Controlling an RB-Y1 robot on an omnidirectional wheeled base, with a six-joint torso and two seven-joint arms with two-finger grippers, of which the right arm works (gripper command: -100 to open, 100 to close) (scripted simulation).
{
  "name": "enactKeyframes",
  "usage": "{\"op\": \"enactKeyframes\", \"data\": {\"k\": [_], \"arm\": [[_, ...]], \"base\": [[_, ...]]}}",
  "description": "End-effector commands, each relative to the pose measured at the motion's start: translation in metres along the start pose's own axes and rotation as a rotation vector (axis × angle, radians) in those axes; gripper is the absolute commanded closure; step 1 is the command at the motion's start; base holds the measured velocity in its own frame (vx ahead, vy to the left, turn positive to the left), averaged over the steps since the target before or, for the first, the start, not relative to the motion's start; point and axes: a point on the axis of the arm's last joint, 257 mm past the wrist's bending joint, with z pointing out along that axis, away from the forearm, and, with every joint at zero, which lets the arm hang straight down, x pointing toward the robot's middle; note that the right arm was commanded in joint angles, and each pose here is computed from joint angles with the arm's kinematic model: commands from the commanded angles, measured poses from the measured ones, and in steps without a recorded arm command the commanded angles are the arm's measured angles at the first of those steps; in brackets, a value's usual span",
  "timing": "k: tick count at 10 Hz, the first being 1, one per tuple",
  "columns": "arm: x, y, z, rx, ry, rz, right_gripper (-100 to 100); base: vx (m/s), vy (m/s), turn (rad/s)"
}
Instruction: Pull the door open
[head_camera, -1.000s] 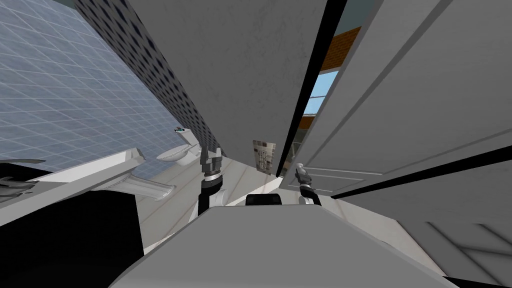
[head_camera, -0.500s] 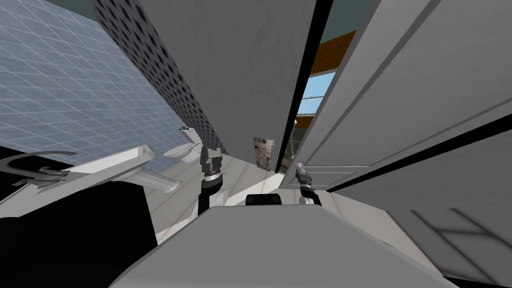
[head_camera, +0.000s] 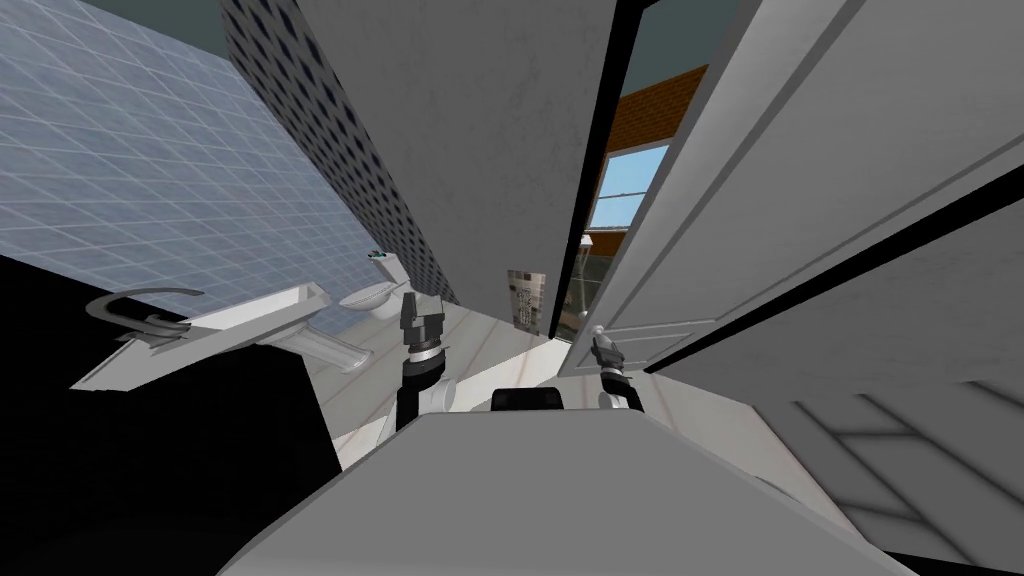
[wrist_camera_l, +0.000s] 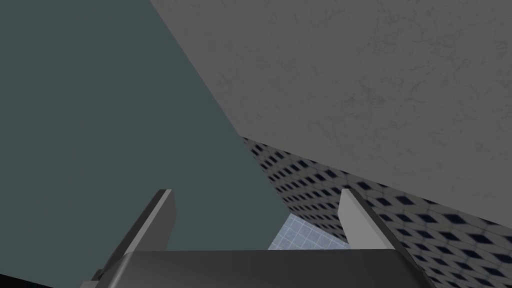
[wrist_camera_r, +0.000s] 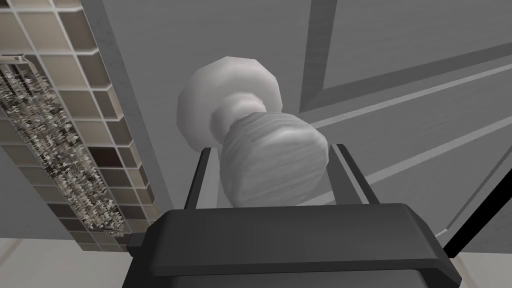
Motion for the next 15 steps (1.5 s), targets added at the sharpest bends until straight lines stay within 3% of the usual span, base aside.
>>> {"op": "enactKeyframes", "data": {"k": [1, 4, 6, 15], "arm": [[0.001, 0.004, 0.0001, -0.006, 0.003, -0.001, 100], [0.002, 0.008, 0.0017, -0.007, 0.004, 0.001, 100], [0.002, 0.014, 0.0046, -0.007, 0.004, 0.004, 100], [0.003, 0.024, 0.0098, -0.008, 0.006, 0.007, 100]], "base": [[-0.194, -0.004, 0.027], [-0.209, -0.038, 0.069], [-0.092, -0.127, 0.241], [0.145, -0.028, 0.097]]}}
